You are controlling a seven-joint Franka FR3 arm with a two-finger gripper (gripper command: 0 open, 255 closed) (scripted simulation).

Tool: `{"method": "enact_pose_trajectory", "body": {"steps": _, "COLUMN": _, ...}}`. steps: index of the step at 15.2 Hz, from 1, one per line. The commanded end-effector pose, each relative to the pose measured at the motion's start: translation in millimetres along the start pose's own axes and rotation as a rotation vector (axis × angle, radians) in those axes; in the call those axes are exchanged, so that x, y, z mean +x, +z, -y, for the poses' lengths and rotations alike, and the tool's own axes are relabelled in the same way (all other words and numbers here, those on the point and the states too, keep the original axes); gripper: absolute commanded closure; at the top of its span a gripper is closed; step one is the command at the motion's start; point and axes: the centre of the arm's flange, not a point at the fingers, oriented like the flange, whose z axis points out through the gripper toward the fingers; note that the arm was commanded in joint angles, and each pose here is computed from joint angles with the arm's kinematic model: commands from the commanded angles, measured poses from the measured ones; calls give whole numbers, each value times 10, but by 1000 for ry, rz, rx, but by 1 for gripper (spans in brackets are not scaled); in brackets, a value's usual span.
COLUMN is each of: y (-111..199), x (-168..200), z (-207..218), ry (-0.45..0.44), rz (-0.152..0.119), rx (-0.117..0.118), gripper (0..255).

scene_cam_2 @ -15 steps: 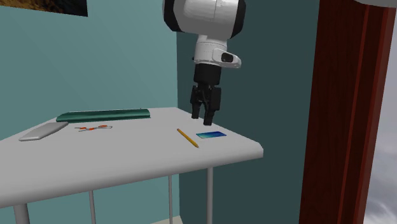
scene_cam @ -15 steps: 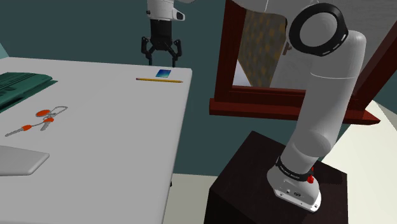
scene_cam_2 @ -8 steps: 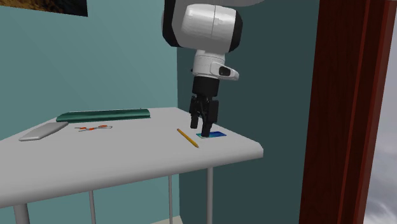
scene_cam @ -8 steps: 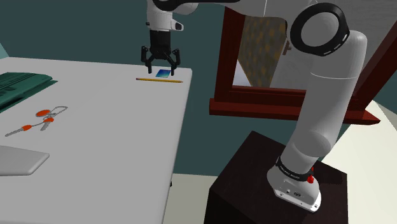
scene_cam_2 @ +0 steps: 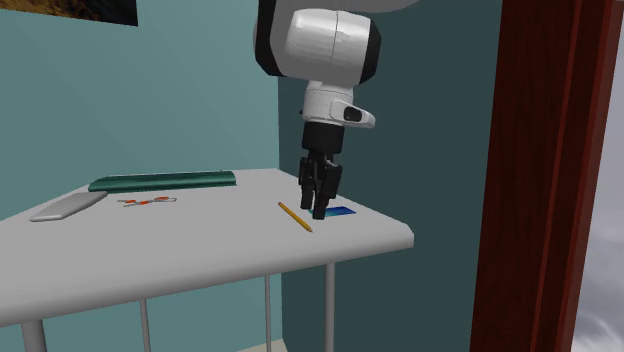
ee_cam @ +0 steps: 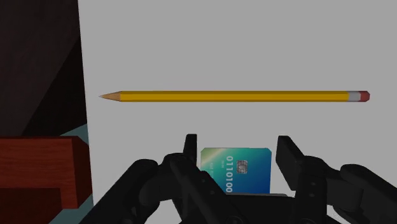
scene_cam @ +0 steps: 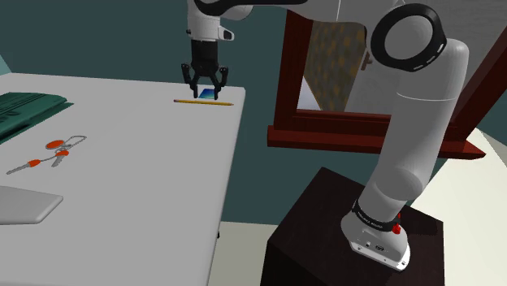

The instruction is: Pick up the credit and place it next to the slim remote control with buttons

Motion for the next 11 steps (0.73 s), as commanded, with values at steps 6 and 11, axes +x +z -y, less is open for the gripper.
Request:
{"method": "enact_pose_trajectory", "body": {"steps": 6, "y": 15, "x": 9, "z": -6, "ry": 0, "rz": 1, "rx": -1, "gripper": 255}}
{"method": "enact_pose_trajectory", "body": {"steps": 11, "y": -96, "x": -14, "z": 5, "ry": 0, "rz": 1, "rx": -1, "gripper": 255}}
